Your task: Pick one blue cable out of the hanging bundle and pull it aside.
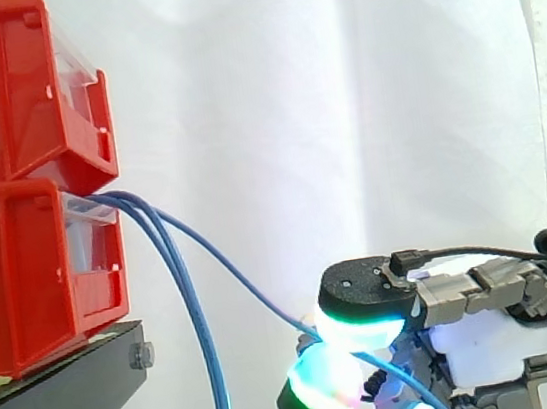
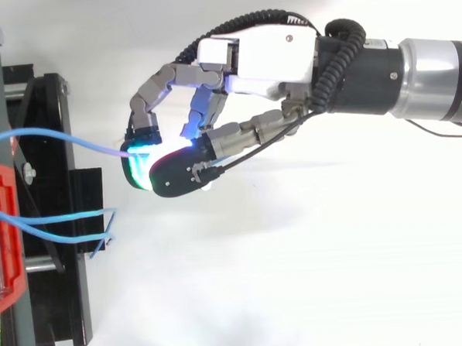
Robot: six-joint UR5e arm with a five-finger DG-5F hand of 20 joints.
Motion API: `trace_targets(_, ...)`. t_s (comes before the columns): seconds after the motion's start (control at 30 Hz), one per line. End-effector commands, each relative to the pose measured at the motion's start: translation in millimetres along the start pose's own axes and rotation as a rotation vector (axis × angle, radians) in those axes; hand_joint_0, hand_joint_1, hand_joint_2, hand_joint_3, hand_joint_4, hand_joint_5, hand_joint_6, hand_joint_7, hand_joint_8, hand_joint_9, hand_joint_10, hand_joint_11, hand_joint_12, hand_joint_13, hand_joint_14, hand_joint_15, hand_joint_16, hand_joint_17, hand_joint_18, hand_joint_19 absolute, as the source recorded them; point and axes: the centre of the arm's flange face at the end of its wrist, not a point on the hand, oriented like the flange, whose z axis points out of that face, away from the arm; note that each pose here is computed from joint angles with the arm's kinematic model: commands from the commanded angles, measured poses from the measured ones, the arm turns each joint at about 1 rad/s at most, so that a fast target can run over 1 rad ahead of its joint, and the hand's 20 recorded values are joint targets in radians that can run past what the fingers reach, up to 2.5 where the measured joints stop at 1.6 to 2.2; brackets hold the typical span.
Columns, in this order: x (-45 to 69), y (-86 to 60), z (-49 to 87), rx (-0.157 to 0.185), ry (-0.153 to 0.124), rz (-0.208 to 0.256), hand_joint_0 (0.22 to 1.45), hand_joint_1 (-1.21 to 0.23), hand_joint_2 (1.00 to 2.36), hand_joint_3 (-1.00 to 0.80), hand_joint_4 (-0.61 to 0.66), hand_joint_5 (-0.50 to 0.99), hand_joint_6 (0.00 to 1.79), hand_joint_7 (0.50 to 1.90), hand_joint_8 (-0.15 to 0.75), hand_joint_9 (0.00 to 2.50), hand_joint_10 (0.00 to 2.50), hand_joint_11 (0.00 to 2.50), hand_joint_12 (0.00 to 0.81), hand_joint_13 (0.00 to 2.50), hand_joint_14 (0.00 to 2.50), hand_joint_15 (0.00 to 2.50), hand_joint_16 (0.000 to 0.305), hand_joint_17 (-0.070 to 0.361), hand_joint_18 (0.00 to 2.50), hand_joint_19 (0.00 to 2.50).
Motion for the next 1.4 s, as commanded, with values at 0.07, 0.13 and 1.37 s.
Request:
trace_targets(0.07, -4.1, 1.1, 0.7, -0.005, -0.006, 0.005, 0.53, -0.72, 1.46, -0.06, -0.21, -0.07, 0.96, 0.99, 0.292, 1.27, 0.02, 0.97, 0.365, 1.15, 0.02, 0.81, 0.061, 0.137, 0.99, 0.52)
trace_targets(0.13, -4.7, 7.1, 3.4, -0.014, -0.007, 0.007, 0.53, -0.71, 1.50, -0.07, -0.23, -0.07, 0.96, 1.01, 0.289, 1.28, 0.02, 0.97, 0.362, 1.16, 0.02, 0.80, 0.061, 0.137, 0.99, 0.52)
trace_targets(1.37, -4.8, 9.9, 5.6, -0.023, -0.009, -0.007, 0.64, -0.79, 1.01, -0.32, -0.09, -0.14, 0.96, 0.83, 0.205, 1.01, 0.03, 0.90, 0.282, 0.87, 0.03, 0.69, 0.044, 0.100, 0.71, 0.55)
